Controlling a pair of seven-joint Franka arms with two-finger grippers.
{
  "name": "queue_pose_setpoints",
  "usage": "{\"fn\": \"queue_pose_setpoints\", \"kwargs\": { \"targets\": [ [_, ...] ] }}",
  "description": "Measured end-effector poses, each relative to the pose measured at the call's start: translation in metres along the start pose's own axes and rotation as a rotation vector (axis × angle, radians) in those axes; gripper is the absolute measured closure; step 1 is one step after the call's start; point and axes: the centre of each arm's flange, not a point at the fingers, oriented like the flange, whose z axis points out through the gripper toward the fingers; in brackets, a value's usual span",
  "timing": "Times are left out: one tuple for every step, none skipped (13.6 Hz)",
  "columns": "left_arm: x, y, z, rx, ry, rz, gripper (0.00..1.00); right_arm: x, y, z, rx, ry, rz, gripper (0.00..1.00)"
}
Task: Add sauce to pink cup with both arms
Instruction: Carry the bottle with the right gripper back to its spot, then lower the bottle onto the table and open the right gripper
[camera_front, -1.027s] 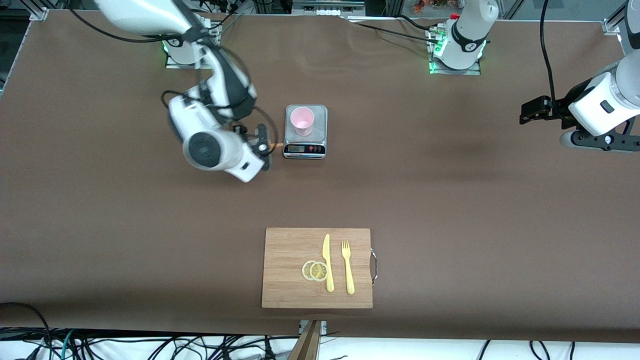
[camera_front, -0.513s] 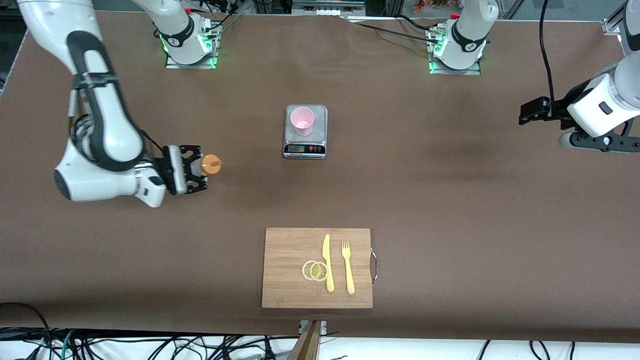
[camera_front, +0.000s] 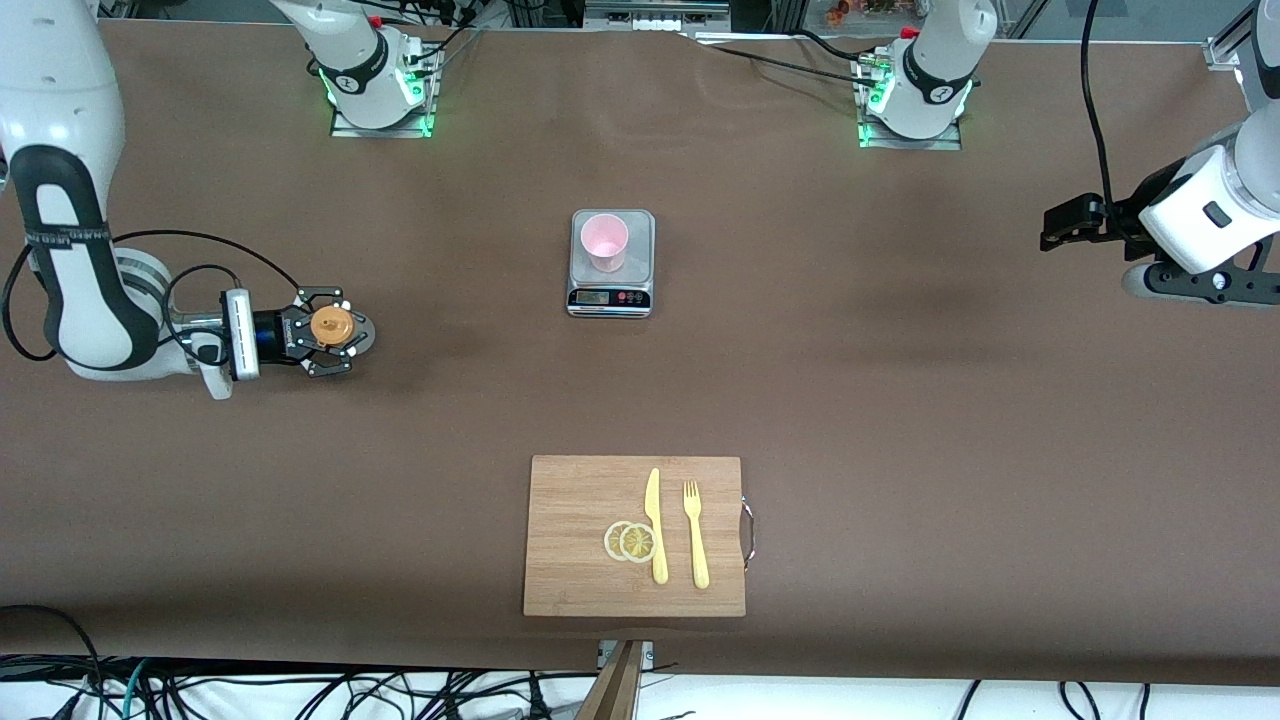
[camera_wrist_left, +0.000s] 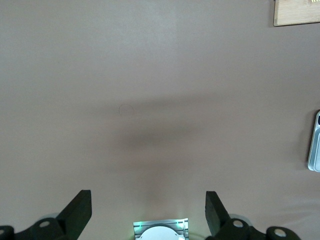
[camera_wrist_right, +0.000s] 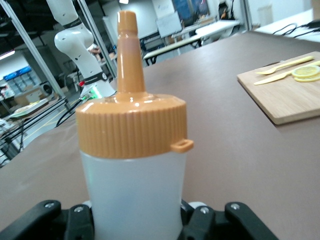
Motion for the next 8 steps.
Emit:
{"fn": "queue_pose_setpoints", "kwargs": {
  "targets": [
    [0.000, 0.000, 0.000, -0.002, 0.000, 0.000, 0.00, -0.018, 0.000, 0.001, -0.005, 0.017, -0.011, 0.74],
    [0.000, 0.001, 0.000, -0.004, -0.001, 0.001, 0.00, -0.032, 0.000, 0.002, -0.008, 0.028, -0.021, 0.74],
    [0.001, 0.001, 0.001, -0.005, -0.001, 0.001, 0.00, -0.041, 0.001, 0.003, -0.014, 0.040, -0.033, 0.74],
    [0.001, 0.001, 0.001, -0.005, -0.001, 0.001, 0.00, -0.047, 0.002, 0.003, -0.019, 0.050, -0.042, 0.74],
    [0.001, 0.001, 0.001, -0.005, -0.002, 0.001, 0.00, -0.049, 0.002, 0.002, -0.020, 0.064, -0.050, 0.74],
    [0.001, 0.001, 0.001, -0.005, -0.002, 0.001, 0.00, -0.050, 0.002, 0.000, -0.023, 0.065, -0.057, 0.74],
    [0.002, 0.001, 0.001, -0.005, -0.003, 0.001, 0.00, -0.051, 0.002, -0.002, -0.026, 0.065, -0.058, 0.75],
    [0.002, 0.000, 0.002, -0.005, -0.003, 0.001, 0.00, -0.051, 0.001, -0.004, -0.024, 0.068, -0.055, 0.75]
  ]
}}
